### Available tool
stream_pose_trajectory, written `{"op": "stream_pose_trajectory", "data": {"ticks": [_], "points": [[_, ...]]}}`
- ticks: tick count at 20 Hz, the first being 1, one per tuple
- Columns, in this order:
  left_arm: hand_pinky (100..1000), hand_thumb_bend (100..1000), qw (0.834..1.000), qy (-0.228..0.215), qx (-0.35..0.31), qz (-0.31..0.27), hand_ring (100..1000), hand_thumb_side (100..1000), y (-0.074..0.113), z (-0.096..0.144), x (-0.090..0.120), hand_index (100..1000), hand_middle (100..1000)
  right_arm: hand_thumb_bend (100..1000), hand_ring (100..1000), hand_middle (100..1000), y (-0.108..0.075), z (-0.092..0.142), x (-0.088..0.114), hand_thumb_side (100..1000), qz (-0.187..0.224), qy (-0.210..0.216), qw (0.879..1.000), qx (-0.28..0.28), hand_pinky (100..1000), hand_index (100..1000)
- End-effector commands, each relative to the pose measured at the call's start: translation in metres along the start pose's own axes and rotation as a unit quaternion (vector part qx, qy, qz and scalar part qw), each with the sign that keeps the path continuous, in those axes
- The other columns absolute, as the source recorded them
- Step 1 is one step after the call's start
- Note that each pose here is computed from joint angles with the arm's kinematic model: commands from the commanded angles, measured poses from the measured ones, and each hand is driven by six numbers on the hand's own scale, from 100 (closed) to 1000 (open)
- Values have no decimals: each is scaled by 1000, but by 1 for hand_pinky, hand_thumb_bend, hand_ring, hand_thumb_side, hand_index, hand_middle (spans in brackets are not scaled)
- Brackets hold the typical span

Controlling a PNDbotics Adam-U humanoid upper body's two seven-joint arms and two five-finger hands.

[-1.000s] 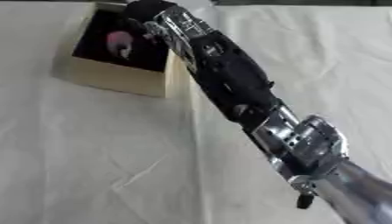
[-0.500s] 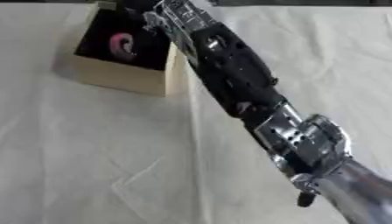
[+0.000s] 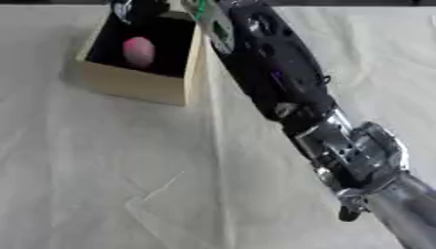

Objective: Pick up objects on the table and place them in the box.

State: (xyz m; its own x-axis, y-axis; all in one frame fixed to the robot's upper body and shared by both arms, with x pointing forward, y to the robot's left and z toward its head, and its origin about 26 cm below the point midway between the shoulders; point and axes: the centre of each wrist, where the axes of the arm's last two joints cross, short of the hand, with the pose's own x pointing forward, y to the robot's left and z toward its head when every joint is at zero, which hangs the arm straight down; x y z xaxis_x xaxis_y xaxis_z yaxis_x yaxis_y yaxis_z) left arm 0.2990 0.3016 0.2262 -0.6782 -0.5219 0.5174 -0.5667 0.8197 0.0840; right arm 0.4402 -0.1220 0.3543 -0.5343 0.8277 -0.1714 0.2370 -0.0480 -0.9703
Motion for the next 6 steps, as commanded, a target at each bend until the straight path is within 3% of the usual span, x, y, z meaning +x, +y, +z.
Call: {"op": "stream_pose_trajectory", "data": {"ticks": [1, 6], "points": [[656, 565, 1000, -16, 4, -4, 749, 807, 5, -6, 6, 822, 648, 100, 784, 742, -31, 13, -4, 611, 7, -2, 999, -39, 780, 939], [658, 566, 1000, -19, 7, -8, 749, 808, 6, -7, 5, 822, 648, 100, 772, 733, -56, 50, -4, 577, 21, -22, 995, -92, 775, 933]]}}
